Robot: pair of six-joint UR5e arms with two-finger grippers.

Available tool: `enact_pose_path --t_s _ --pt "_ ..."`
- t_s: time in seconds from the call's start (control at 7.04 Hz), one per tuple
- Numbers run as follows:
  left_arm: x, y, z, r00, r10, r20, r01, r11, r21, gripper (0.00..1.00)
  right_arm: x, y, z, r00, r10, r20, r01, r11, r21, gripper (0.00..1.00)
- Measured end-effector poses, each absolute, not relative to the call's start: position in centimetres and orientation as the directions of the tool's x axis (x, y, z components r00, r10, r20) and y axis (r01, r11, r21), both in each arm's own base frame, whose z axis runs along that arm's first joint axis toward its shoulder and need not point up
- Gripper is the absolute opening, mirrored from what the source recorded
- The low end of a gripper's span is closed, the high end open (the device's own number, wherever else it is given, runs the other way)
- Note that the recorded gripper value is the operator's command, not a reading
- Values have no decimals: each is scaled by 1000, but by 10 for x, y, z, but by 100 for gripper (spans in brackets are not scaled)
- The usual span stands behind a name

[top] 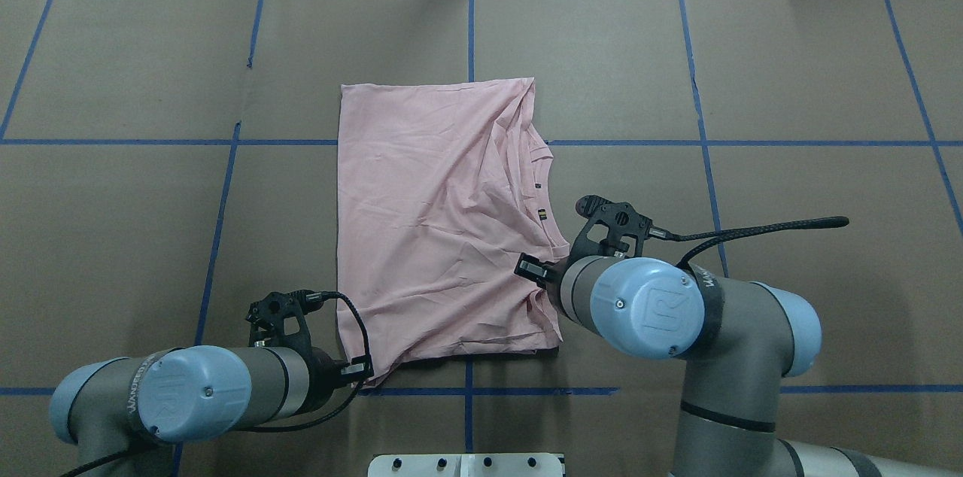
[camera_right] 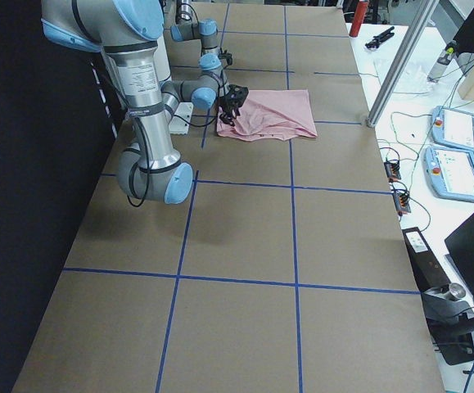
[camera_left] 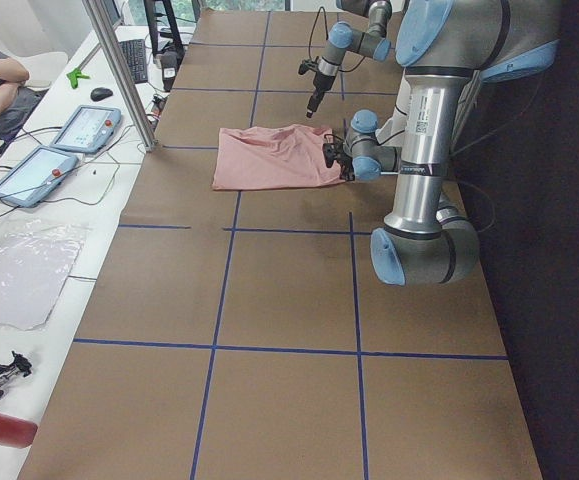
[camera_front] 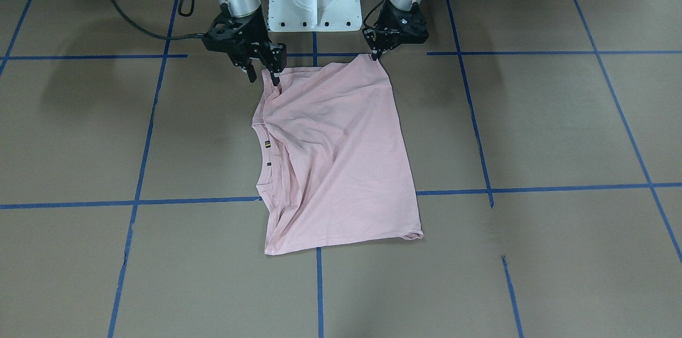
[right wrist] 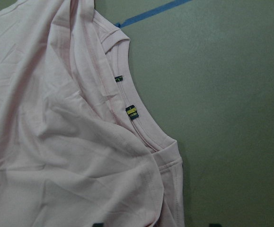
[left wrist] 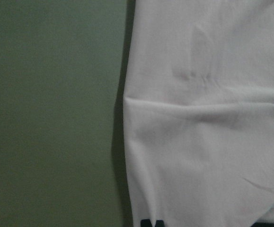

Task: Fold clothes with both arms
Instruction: 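Grasp the shirt edge nearest the robot with both grippers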

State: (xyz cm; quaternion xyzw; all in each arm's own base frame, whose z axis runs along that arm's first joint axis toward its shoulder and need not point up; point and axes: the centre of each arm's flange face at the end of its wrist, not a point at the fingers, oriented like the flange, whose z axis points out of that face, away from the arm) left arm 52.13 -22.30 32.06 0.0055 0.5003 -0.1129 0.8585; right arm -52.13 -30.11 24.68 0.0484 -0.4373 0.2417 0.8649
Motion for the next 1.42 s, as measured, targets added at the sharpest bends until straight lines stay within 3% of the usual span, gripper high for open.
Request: enact_pose_path --t_s 1.42 --pt "522 -221 318 471 -186 -862 200 975 -101 0 -593 -268 259 578 483 658 -489 850 -194 68"
